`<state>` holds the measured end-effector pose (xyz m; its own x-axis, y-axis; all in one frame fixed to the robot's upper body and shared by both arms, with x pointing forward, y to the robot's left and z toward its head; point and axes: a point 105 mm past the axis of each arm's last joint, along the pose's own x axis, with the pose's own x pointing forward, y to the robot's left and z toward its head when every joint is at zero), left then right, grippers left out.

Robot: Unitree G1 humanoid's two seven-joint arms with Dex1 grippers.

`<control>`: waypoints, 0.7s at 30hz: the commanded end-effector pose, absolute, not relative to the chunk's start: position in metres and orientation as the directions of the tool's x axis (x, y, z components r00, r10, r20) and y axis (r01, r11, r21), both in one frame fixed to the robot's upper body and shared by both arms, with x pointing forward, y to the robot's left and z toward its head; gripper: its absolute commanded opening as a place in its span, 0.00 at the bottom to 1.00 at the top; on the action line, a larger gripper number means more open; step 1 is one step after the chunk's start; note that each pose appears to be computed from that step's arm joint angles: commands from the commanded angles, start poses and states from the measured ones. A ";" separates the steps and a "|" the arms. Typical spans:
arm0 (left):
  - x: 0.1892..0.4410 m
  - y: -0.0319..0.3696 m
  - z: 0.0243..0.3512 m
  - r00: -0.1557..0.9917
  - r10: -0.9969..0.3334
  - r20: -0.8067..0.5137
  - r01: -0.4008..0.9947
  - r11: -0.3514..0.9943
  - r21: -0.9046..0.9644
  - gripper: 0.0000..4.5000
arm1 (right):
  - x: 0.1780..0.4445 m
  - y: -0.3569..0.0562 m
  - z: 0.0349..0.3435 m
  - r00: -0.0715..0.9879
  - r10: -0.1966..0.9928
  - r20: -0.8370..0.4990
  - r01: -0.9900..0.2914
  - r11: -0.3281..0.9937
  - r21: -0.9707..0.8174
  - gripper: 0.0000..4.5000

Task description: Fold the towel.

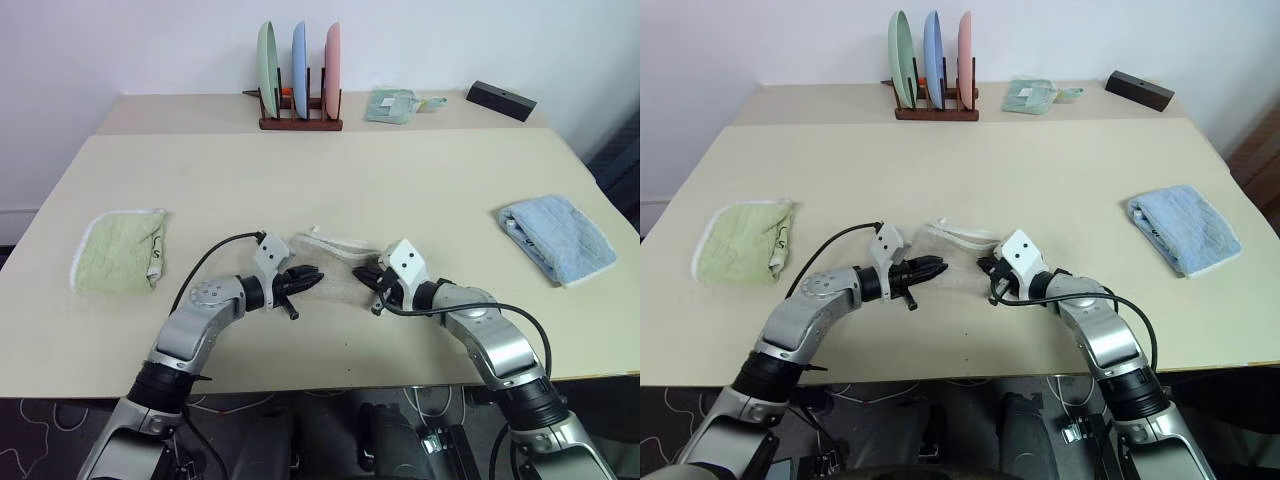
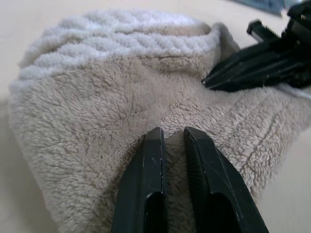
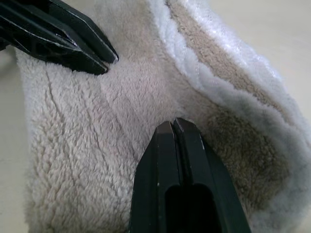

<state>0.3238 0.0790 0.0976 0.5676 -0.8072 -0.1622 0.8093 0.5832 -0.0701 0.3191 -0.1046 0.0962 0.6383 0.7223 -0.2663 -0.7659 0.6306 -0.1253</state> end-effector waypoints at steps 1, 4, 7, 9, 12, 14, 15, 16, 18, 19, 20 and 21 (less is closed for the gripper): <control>0.332 0.095 0.135 0.639 -0.769 -0.027 0.769 0.639 -0.020 0.13 | 0.308 -0.108 0.143 0.581 0.803 -0.135 -0.811 0.584 -0.015 0.12; 0.328 0.115 0.157 0.656 -0.754 0.020 0.753 0.656 0.055 0.13 | 0.298 -0.129 0.164 0.570 0.810 -0.137 -0.807 0.583 0.088 0.41; 0.310 0.128 0.166 0.612 -0.791 0.018 0.787 0.611 0.090 0.13 | 0.282 -0.138 0.174 0.527 0.841 -0.123 -0.797 0.539 0.272 0.75; 0.302 0.131 0.162 0.586 -0.810 -0.020 0.807 0.581 0.110 0.13 | 0.279 -0.140 0.169 0.531 0.834 -0.149 -0.763 0.547 0.346 0.97; 0.291 0.134 0.158 0.549 -0.834 -0.055 0.834 0.543 0.096 0.13 | 0.291 -0.153 0.144 0.630 0.739 -0.238 -0.601 0.658 0.453 0.99; 0.289 0.135 0.161 0.550 -0.834 -0.036 0.834 0.546 0.085 0.13 | 0.293 -0.155 0.130 0.652 0.700 -0.290 -0.528 0.695 0.489 0.99; 0.288 0.135 0.163 0.545 -0.838 -0.025 0.837 0.542 0.073 0.13 | 0.293 -0.153 0.124 0.654 0.689 -0.314 -0.503 0.705 0.500 0.99; 0.285 0.134 0.164 0.534 -0.845 -0.019 0.844 0.532 0.067 0.13 | 0.293 -0.151 0.119 0.650 0.683 -0.332 -0.486 0.710 0.510 0.99; 0.278 0.130 0.163 0.500 -0.865 -0.031 0.865 0.498 0.058 0.13 | 0.294 -0.144 0.111 0.650 0.670 -0.358 -0.457 0.721 0.521 0.99; 0.276 0.130 0.161 0.491 -0.870 -0.045 0.871 0.489 0.052 0.13 | 0.295 -0.141 0.108 0.652 0.665 -0.364 -0.444 0.724 0.528 0.99; 0.275 0.129 0.159 0.485 -0.873 -0.052 0.874 0.483 0.045 0.13 | 0.297 -0.137 0.106 0.652 0.663 -0.368 -0.438 0.725 0.532 0.99; 0.275 0.128 0.158 0.485 -0.873 -0.050 0.874 0.484 0.040 0.13 | 0.298 -0.132 0.104 0.648 0.667 -0.367 -0.437 0.721 0.538 0.99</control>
